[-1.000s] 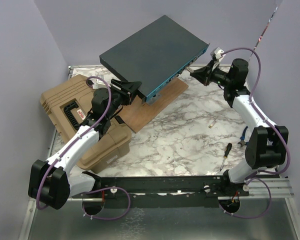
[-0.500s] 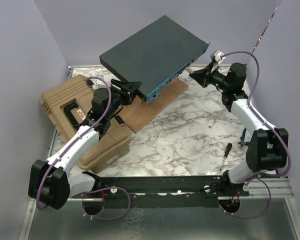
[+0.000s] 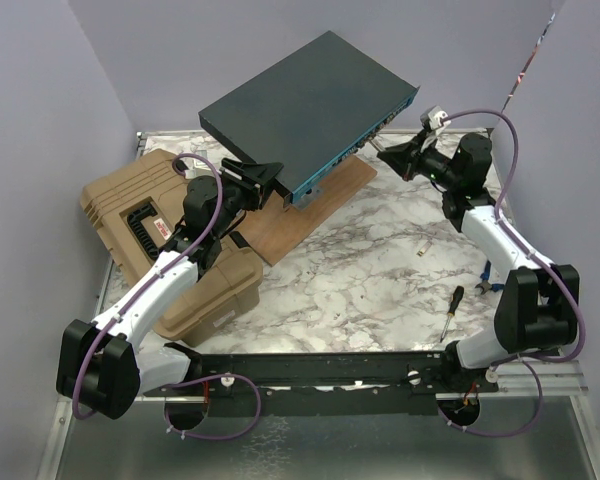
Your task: Insert the plug into the switch port
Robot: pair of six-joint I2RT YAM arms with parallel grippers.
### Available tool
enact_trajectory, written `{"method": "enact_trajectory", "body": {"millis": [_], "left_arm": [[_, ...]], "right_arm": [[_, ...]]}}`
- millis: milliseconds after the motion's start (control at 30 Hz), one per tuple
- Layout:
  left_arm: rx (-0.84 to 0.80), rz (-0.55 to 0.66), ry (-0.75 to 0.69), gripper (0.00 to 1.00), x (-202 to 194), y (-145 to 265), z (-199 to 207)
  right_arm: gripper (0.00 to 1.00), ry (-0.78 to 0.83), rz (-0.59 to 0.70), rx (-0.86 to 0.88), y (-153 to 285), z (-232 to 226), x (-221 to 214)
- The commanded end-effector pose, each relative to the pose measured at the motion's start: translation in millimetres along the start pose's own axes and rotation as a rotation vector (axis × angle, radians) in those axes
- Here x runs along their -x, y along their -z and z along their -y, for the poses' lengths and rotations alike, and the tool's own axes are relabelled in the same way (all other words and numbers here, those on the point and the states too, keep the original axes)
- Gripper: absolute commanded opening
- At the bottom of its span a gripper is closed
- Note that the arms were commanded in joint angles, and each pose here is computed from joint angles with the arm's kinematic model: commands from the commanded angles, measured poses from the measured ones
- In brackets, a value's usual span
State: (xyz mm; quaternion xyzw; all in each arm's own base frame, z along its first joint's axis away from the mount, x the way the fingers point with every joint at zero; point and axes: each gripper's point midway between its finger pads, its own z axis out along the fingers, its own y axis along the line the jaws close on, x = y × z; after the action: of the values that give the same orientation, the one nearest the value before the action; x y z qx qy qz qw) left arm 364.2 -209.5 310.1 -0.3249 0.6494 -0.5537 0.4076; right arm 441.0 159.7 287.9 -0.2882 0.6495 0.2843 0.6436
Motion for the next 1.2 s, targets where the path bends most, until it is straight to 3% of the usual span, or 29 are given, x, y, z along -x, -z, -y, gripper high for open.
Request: {"method": "enact_trajectory", "body": {"millis": [0, 367, 1167], "left_arm": [[0.088, 0.053, -0.006, 0.00, 12.4, 4.7, -17.8], [0.097, 0.061, 0.011, 0.00, 13.6, 5.5, -18.1], [0.094, 0.064, 0.014, 0.00, 14.1, 7.1, -17.3]], "right_arm": [[0.00, 0.046, 0.063, -0.061, 6.2, 1.4, 17.4], [0.01, 0.019, 0.102, -0.110, 3.9, 9.6, 25.2], [0.01, 0.000, 0.059, -0.096, -10.0, 10.0, 11.5]]}}
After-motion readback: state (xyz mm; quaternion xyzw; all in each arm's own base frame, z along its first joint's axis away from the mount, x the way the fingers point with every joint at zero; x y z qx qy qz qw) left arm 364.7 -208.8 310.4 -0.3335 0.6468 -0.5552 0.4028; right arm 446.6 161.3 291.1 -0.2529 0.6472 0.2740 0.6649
